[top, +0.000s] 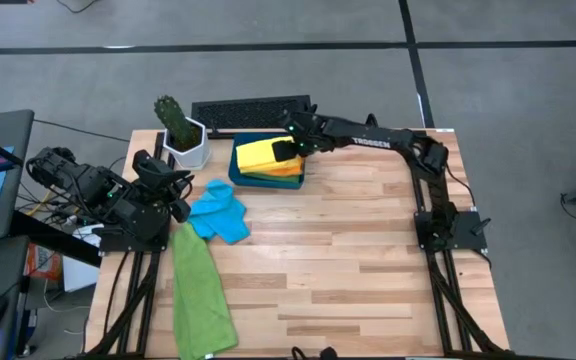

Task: Fold microfiber towels
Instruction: Put the yellow towel into the blue bin, then fold the blue towel

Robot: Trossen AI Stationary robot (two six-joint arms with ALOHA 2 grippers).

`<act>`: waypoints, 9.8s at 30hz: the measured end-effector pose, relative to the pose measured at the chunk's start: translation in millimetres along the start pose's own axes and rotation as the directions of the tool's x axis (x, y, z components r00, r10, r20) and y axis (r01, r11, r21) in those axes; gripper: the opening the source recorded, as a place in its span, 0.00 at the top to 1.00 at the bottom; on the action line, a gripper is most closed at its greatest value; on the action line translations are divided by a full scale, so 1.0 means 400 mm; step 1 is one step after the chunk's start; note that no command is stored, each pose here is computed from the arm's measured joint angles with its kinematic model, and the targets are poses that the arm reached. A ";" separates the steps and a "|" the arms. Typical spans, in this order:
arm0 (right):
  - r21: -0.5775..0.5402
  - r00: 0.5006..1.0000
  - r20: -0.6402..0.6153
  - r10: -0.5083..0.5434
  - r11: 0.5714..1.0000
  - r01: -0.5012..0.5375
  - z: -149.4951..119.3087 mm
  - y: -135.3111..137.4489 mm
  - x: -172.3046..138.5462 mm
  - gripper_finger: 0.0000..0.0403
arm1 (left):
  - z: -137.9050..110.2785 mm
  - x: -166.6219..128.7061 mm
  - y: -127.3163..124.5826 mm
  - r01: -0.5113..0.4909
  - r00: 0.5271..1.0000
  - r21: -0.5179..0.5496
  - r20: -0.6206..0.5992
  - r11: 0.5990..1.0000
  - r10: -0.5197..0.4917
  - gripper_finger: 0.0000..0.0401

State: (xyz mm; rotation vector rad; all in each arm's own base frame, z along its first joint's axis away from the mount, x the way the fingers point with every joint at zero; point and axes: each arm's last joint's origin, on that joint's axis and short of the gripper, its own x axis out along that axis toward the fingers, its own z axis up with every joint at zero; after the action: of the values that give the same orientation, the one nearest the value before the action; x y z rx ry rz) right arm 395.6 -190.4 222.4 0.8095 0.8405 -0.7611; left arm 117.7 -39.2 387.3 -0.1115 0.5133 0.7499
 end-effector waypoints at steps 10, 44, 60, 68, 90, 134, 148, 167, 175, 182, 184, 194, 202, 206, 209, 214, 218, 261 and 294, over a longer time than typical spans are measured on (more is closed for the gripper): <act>-0.165 0.987 0.154 0.036 0.986 -0.010 0.022 0.023 -0.143 0.39 | -0.012 0.010 -0.013 0.003 1.000 -0.059 -0.018 0.998 -0.004 0.86; -0.490 0.905 0.286 0.315 0.860 -0.145 -0.214 0.067 -0.704 0.41 | -0.271 0.430 0.007 0.160 0.859 -0.003 -0.492 0.987 -0.141 0.55; -0.531 0.916 0.255 0.311 0.837 -0.137 -0.268 0.097 -0.708 0.41 | -0.376 0.580 -0.060 0.197 0.683 0.049 -0.723 0.979 -0.101 0.63; -0.542 0.920 0.258 0.294 0.832 -0.114 -0.278 0.099 -0.709 0.41 | -0.306 0.540 -0.070 0.174 0.707 -0.051 -0.688 0.983 -0.161 0.98; -0.795 0.701 0.144 0.699 0.503 -0.338 -0.347 0.181 -0.544 0.41 | 0.057 0.196 -0.118 0.603 0.742 -0.222 -0.197 0.766 -0.641 0.99; -0.321 0.745 -0.068 0.663 0.693 -0.646 -0.571 0.192 0.166 0.41 | 0.071 0.194 -0.127 0.467 0.860 -0.254 -0.094 0.847 -0.502 0.99; -0.383 0.767 0.000 0.642 0.708 -0.593 -0.537 0.249 0.168 0.55 | 0.072 0.194 -0.128 0.473 0.860 -0.231 -0.089 0.850 -0.502 0.99; -0.518 0.817 -0.181 0.548 0.653 -0.552 -0.484 0.238 -0.047 0.99 | 0.062 0.196 -0.122 0.445 0.877 -0.154 -0.123 0.882 -0.464 0.99; -0.609 0.899 -0.021 0.438 0.707 -0.359 -0.429 0.174 -0.275 0.98 | 0.078 0.220 -0.137 0.326 0.942 -0.235 -0.008 0.916 -0.337 0.99; -0.569 0.919 0.045 0.392 0.766 -0.299 -0.417 0.139 -0.325 0.75 | 0.065 0.297 -0.228 0.414 0.897 -0.204 -0.070 0.887 -0.435 0.92; -0.540 0.931 0.027 0.364 0.789 -0.293 -0.432 0.124 -0.299 0.65 | 0.072 0.304 -0.243 0.458 0.875 -0.231 -0.051 0.858 -0.481 0.89; -0.467 0.928 -0.001 0.373 0.820 -0.330 -0.519 0.088 -0.187 0.32 | 0.167 0.235 -0.208 0.479 0.878 -0.271 0.118 0.835 -0.465 0.77; -0.479 0.933 -0.025 0.359 0.815 -0.327 -0.560 0.055 -0.144 0.32 | 0.138 0.244 -0.232 0.498 0.860 -0.251 0.020 0.830 -0.509 0.76; -0.531 0.948 -0.069 0.310 0.794 -0.298 -0.584 0.029 -0.137 0.32 | 0.074 0.326 -0.306 0.499 0.847 -0.227 -0.075 0.836 -0.526 0.76; -0.528 0.950 -0.143 0.278 0.790 -0.311 -0.593 0.012 -0.136 0.32 | 0.041 0.403 -0.370 0.518 0.824 -0.248 -0.109 0.818 -0.555 0.76; -0.512 0.948 -0.213 0.237 0.799 -0.315 -0.602 -0.007 -0.169 0.32 | -0.066 0.526 -0.463 0.515 0.763 -0.263 -0.294 0.816 -0.576 0.76; -0.533 0.952 -0.242 0.185 0.795 -0.290 -0.612 -0.030 -0.221 0.32 | -0.125 0.569 -0.494 0.532 0.709 -0.233 -0.403 0.814 -0.578 0.76; -0.503 0.967 0.005 0.255 0.837 -0.218 -0.587 -0.147 -0.475 0.32 | -0.218 0.685 -0.567 0.439 0.876 0.275 -0.343 0.855 -0.339 0.53; -0.691 0.842 0.097 0.531 0.645 -0.327 -0.629 -0.123 -0.393 0.32 | 0.023 0.478 -0.631 0.482 0.855 0.470 -0.437 0.739 -0.281 1.00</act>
State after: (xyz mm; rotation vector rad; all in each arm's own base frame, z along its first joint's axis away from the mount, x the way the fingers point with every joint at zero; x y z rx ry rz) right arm 200.0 37.4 235.8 0.2214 0.5394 -0.1023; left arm 409.7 -102.1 281.9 0.2127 0.9957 0.1315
